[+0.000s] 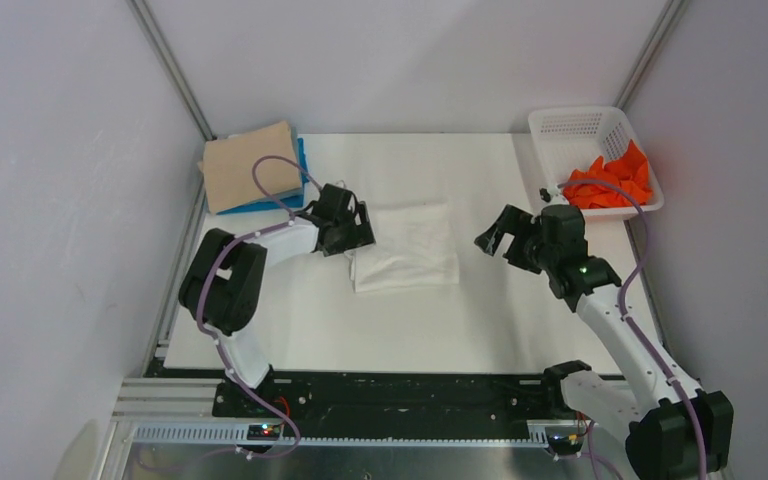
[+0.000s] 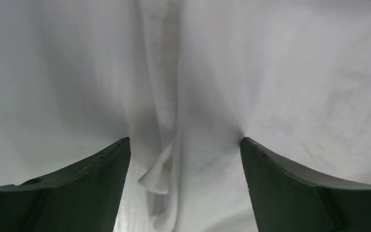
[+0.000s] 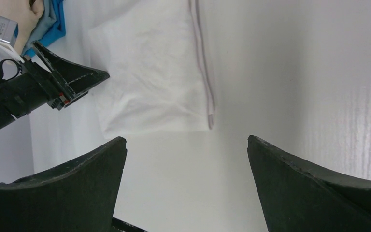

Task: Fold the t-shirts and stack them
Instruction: Put the neatly folded tshirt into the corner of the board with the left arm

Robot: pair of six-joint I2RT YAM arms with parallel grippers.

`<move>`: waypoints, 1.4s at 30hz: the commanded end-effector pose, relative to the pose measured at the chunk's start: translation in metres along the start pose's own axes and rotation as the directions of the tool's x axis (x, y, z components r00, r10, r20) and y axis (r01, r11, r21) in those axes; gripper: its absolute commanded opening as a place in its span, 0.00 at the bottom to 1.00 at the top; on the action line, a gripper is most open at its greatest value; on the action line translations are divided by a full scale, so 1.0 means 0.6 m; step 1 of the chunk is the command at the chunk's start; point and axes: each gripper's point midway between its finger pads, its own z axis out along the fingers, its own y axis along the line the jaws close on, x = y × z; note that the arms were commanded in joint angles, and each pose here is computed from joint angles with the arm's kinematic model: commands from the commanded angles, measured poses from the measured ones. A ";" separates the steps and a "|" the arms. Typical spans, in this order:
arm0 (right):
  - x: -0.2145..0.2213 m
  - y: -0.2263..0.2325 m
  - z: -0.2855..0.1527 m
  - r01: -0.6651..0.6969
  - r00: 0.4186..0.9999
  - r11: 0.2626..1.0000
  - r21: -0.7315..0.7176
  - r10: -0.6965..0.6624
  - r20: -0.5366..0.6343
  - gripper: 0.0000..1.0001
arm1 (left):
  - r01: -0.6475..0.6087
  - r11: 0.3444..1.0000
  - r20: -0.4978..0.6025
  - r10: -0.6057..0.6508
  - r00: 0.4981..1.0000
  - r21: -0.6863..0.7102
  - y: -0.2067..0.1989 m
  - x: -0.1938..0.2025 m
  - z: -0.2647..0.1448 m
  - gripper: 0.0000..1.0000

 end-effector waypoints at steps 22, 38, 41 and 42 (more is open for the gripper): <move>-0.018 -0.049 -0.005 0.012 0.997 0.999 0.043 -0.016 0.078 0.99 | -0.318 0.836 0.178 0.431 0.885 -0.447 0.036 -0.142 -0.031 0.00; -0.037 -0.054 -0.003 0.044 0.989 0.998 0.053 -0.051 0.139 0.99 | -0.363 0.655 0.235 0.642 0.730 -0.663 0.090 -0.415 -0.116 0.00; -0.038 -0.056 0.001 0.044 0.989 0.997 0.058 -0.052 0.139 0.99 | -0.334 0.649 0.266 0.648 0.714 -0.684 0.104 -0.457 -0.136 0.00; -0.037 -0.059 0.003 0.045 0.989 0.997 0.064 -0.054 0.135 0.99 | -0.328 0.656 0.284 0.648 0.707 -0.679 0.102 -0.470 -0.143 0.00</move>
